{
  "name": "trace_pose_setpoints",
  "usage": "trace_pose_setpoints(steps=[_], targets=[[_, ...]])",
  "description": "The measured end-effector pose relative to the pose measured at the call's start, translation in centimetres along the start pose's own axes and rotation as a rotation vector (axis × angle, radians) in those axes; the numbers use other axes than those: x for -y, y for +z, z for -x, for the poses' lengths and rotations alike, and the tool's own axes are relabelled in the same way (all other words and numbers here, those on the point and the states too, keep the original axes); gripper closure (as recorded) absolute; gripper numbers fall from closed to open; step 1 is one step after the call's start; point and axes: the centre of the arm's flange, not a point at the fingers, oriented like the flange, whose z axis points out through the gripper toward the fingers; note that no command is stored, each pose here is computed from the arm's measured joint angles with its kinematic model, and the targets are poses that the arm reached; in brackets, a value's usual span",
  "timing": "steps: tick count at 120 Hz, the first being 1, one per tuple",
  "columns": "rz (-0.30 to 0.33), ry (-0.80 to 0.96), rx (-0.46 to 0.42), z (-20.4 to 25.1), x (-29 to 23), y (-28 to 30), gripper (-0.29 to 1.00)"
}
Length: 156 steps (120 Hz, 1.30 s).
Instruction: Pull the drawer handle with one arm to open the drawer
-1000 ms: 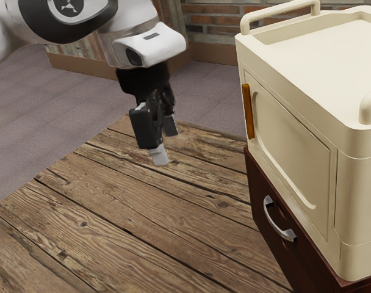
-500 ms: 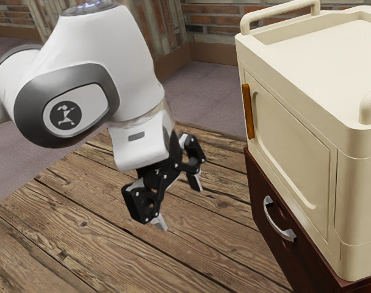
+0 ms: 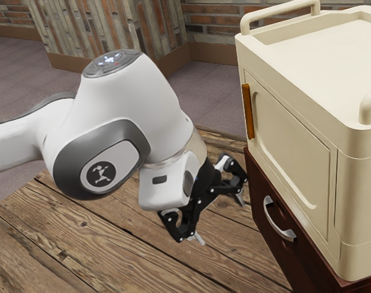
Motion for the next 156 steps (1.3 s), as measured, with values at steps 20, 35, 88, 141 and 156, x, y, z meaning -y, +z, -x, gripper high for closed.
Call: trace_pose_setpoints(steps=[20, 35, 88, 141, 156], targets=[[-0.048, 0.044, -0.033, -0.3, 0.4, 0.6, 0.0], [-0.064, 0.073, -0.061, 0.0, 0.3, 1.1, 0.0], [-0.081, 0.223, -0.192, 0.3, 0.3, 2.8, 0.0], [-0.11, 0.37, -0.216, -0.5, 0.7, 4.3, 0.0], [-0.121, 0.389, -0.221, -0.5, 0.9, 4.6, 0.0]])
